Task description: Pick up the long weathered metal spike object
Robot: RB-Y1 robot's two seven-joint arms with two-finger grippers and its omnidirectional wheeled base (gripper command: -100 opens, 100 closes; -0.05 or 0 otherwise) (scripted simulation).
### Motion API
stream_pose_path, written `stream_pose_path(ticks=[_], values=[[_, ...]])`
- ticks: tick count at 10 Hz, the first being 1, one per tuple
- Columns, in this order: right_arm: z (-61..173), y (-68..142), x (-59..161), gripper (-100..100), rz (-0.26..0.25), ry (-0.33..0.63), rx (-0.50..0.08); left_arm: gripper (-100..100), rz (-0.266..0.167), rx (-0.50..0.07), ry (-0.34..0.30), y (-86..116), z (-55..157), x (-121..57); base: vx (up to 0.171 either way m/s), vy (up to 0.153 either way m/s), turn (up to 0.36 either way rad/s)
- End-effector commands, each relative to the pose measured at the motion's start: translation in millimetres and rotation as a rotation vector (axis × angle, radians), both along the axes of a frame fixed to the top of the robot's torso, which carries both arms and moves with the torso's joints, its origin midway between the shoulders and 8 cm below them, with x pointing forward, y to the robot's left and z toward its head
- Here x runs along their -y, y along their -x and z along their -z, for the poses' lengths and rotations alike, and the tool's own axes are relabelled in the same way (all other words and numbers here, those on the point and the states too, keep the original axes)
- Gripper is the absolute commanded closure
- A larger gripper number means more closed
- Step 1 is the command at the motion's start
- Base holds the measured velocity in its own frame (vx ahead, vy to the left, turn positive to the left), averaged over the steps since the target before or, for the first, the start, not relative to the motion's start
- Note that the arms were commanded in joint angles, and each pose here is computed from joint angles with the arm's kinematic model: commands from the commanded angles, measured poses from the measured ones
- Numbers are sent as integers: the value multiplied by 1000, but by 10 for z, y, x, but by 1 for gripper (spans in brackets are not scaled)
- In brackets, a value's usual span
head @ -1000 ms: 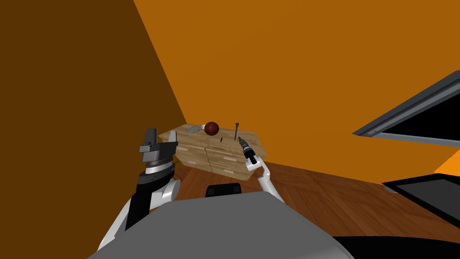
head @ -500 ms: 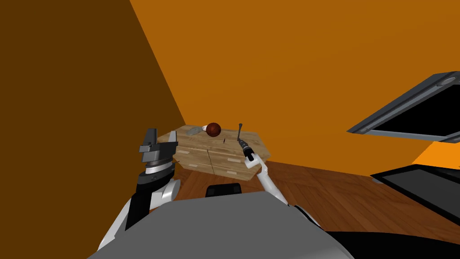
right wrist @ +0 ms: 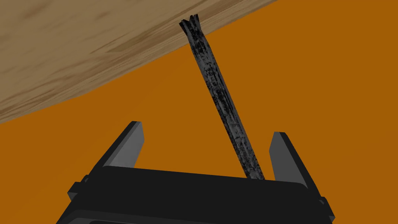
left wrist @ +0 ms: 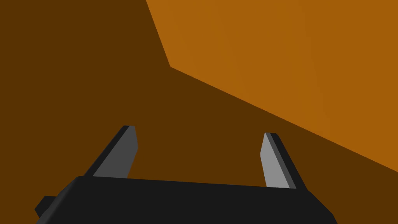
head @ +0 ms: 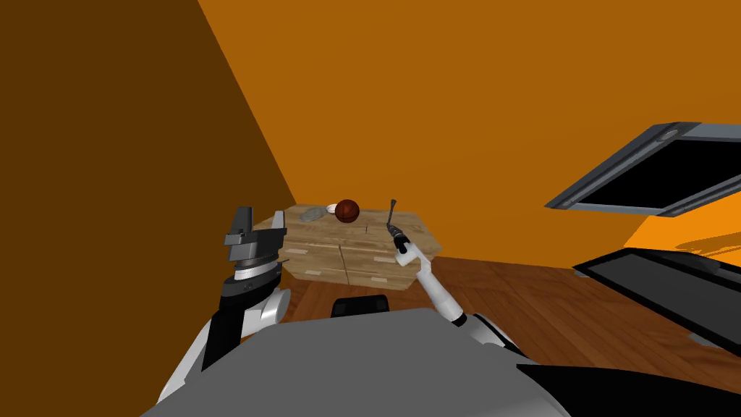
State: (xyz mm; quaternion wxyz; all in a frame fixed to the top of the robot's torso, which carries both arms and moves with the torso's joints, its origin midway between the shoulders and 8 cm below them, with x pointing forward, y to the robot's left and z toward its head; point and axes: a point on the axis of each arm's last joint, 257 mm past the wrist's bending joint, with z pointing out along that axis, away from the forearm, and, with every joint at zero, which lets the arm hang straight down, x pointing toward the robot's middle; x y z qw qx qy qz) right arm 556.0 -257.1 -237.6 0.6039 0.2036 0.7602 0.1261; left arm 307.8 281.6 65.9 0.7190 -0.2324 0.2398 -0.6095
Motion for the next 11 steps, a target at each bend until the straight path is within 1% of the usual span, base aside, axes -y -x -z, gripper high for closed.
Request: stream_pose_path(ticks=[1, 2, 3, 5, 9, 10, 11], values=[[57, -32, 62, -100, 17, 27, -15, 0, 0, 0, 0, 0, 0, 0, 75, 164, -73], [82, -76, 208, -100, 41, 72, -31, 0, 0, 0, 0, 0, 0, 0, 72, 173, -95], [91, -118, 365, -100, 66, 116, -45, 0, 0, 0, 0, 0, 0, 0, 80, 257, -154], [65, -188, 699, -100, 121, 199, -64, 0, 0, 0, 0, 0, 0, 0, 96, 308, -194], [-131, -280, 1340, -100, 226, 341, -76, 0, 0, 0, 0, 0, 0, 0, 69, 212, -141], [-197, -295, 1474, -100, 249, 370, -75, 0, 0, 0, 0, 0, 0, 0, 54, 210, -100], [-197, -295, 1474, -100, 249, 370, -75, 0, 0, 0, 0, 0, 0, 0, 34, 123, -44]])
